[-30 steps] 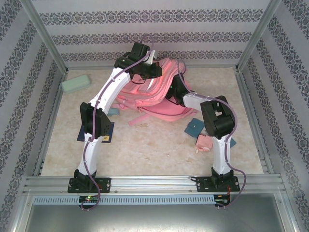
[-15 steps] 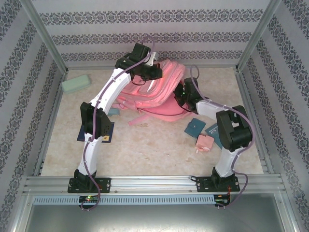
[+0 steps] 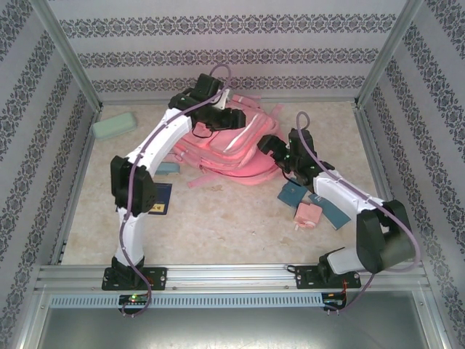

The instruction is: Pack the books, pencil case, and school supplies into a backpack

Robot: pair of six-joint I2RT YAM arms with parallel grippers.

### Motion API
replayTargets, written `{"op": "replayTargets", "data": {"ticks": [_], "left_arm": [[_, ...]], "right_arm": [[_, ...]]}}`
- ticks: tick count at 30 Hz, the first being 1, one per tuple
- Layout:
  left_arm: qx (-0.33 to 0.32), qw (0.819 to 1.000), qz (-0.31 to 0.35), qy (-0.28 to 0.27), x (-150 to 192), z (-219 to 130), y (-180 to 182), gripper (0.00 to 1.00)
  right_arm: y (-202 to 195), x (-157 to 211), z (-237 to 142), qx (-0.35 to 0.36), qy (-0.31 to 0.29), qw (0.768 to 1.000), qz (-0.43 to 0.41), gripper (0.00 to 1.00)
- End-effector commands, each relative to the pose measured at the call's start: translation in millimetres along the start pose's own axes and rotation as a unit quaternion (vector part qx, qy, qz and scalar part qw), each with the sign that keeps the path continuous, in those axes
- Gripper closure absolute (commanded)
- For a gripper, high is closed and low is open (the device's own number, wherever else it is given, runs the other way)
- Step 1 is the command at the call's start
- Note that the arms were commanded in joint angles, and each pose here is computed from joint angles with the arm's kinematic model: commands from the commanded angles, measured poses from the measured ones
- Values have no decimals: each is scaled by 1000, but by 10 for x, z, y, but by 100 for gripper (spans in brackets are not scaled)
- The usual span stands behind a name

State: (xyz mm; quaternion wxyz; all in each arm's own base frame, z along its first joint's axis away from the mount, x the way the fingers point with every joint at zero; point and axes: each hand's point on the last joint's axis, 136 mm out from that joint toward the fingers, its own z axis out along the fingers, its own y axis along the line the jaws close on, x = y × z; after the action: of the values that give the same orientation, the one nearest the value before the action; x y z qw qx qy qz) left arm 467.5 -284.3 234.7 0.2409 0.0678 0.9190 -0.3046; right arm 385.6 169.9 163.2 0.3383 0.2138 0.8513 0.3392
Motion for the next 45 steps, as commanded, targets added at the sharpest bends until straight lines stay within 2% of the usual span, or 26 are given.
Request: {"op": "replayTargets", "data": {"ticks": [1, 5, 8, 12, 15, 17, 18, 21, 25, 36, 41, 45], "left_arm": [[-30, 997, 0, -67, -172, -474, 106, 19], [-82, 992, -30, -88, -20, -765, 470, 9], [-127, 985, -61, -100, 191, -956, 835, 6], [-200, 965, -136, -103, 625, -1183, 1441, 3], [-255, 941, -203, -92, 1035, -1322, 1903, 0], [-276, 926, -244, -78, 1299, -1362, 2143, 0], [-285, 920, -259, -71, 1432, -1363, 2243, 0], [-298, 910, -283, -60, 1698, -1349, 2446, 0], [-297, 904, -305, -44, 1912, -1263, 2581, 0], [-258, 896, -363, 1, 2397, -850, 2657, 0], [-209, 886, -413, -2, 2523, -645, 2557, 3], [-190, 881, -432, -23, 2530, -526, 2334, 3]], "right_arm": [[55, 96, -119, 15, -1, 998, -62, 8], [162, 199, -138, 23, 9, 995, -99, 8], [257, 274, -136, 23, 14, 992, -126, 8], [356, 316, -111, 20, 18, 990, -140, 7], [429, 330, -104, 16, 21, 989, -145, 7], [481, 339, -108, 12, 22, 989, -148, 6], [499, 347, -111, 15, 21, 988, -151, 2], [547, 395, -116, 20, 21, 987, -157, 2], [638, 475, -122, 26, 25, 987, -155, 2], [989, 753, -183, 3, 55, 983, -176, 2], [936, 793, -221, -4, 66, 981, -184, 2], [815, 794, -218, -13, 93, 979, -182, 2]]}}
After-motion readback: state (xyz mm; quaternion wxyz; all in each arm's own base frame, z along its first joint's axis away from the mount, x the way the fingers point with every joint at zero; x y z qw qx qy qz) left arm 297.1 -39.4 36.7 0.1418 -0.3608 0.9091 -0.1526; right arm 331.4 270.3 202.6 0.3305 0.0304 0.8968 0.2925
